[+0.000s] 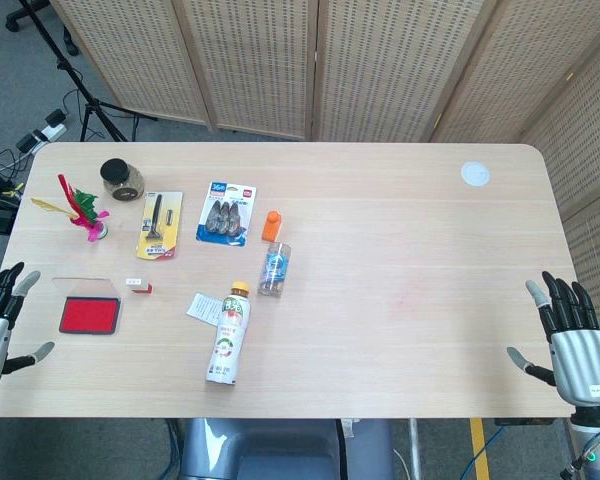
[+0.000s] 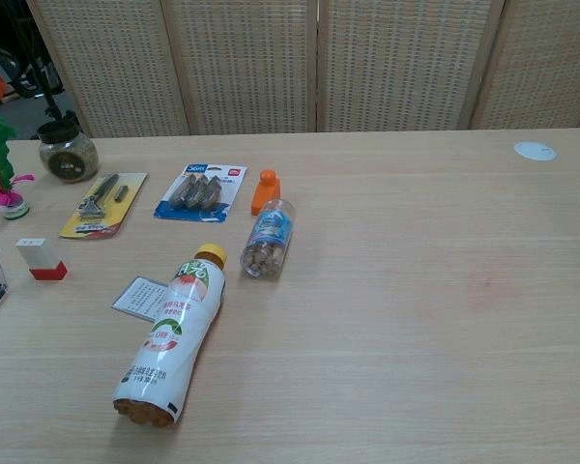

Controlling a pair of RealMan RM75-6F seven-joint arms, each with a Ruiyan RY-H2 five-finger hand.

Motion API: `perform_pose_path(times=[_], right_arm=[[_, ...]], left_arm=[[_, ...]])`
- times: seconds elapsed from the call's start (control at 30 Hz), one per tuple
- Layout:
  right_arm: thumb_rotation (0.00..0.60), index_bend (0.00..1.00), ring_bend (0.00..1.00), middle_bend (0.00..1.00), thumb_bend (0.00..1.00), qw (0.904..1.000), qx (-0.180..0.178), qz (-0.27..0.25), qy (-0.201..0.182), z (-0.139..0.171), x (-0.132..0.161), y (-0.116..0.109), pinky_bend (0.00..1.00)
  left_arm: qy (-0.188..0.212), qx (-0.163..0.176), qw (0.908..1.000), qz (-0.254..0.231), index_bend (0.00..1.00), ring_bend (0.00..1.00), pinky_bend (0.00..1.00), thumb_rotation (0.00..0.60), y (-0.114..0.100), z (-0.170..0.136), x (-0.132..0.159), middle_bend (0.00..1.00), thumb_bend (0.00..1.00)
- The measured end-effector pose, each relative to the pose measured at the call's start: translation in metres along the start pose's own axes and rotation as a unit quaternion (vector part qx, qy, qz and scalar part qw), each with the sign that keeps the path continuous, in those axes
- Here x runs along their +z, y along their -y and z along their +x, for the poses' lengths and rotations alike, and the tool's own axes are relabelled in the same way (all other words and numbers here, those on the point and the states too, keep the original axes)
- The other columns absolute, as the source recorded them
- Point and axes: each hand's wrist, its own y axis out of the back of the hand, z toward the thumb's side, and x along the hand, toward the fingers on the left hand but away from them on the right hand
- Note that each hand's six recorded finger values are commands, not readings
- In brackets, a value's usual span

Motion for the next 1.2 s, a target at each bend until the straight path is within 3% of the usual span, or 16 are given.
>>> perform_pose_path(times=[0.5, 0.53, 0.6, 0.63, 0.7, 0.73, 0.83, 0.97, 1.2], right_arm=[[0.600, 0.00, 0.00, 0.00, 0.00, 0.9999, 0.004, -0.005, 0.009, -0.002, -0.004, 0.000, 0.00], [0.600, 0.00, 0.00, 0.00, 0.00, 0.9999, 0.004, -0.006, 0.010, -0.002, -0.004, 0.000, 0.00], [0.600, 0.00, 0.00, 0.00, 0.00, 0.9999, 0.003, -0.009, 0.012, -0.003, -0.006, -0.001, 0.00], [0.600, 0.00, 0.00, 0.00, 0.00, 0.9998, 0.003, -0.011, 0.014, -0.003, -0.007, -0.002, 0.00], [0.600, 0.00, 0.00, 0.00, 0.00, 0.9998, 0.002, -0.014, 0.016, -0.003, -0.008, -0.003, 0.00], [0.600, 0.00, 0.00, 0.00, 0.00, 0.9997, 0.001, -0.016, 0.017, -0.004, -0.009, -0.004, 0.00], [0.600, 0.00, 0.00, 0.00, 0.00, 0.9996, 0.000, -0.021, 0.019, -0.004, -0.010, -0.006, 0.00], [0.600, 0.00, 0.00, 0.00, 0.00, 0.9994, 0.001, -0.025, 0.022, -0.005, -0.012, -0.007, 0.00], [0.600, 0.00, 0.00, 0.00, 0.00, 0.9991, 0.002, -0.031, 0.029, -0.006, -0.016, -0.007, 0.00]], left_arm=[[0.000, -0.025, 0.9997, -0.002, 0.00, 0.00, 0.00, 0.600, 0.008, 0.003, 0.000, 0.00, 0.00], [0.000, -0.028, 0.9996, -0.003, 0.00, 0.05, 0.03, 0.600, 0.010, 0.005, 0.001, 0.09, 0.00], [0.002, -0.025, 0.9997, -0.007, 0.00, 0.31, 0.27, 0.600, 0.010, 0.013, 0.003, 0.42, 0.00], [0.003, -0.022, 0.9997, -0.009, 0.00, 0.52, 0.49, 0.600, 0.009, 0.016, 0.004, 0.65, 0.00], [0.006, -0.022, 0.9997, -0.014, 0.00, 0.76, 0.77, 0.600, 0.011, 0.024, 0.008, 0.87, 0.00], [0.009, -0.024, 0.9996, -0.015, 0.02, 0.83, 0.85, 0.600, 0.013, 0.028, 0.010, 0.94, 0.00], [0.021, -0.028, 0.9992, -0.020, 0.08, 0.91, 0.92, 0.600, 0.019, 0.045, 0.021, 1.00, 0.02], [0.025, -0.065, 0.9974, -0.018, 0.13, 0.92, 0.93, 0.600, 0.034, 0.069, 0.029, 1.00, 0.05], [-0.003, -0.126, 0.9916, -0.029, 0.39, 0.92, 0.93, 0.600, 0.058, 0.104, 0.035, 1.00, 0.12]])
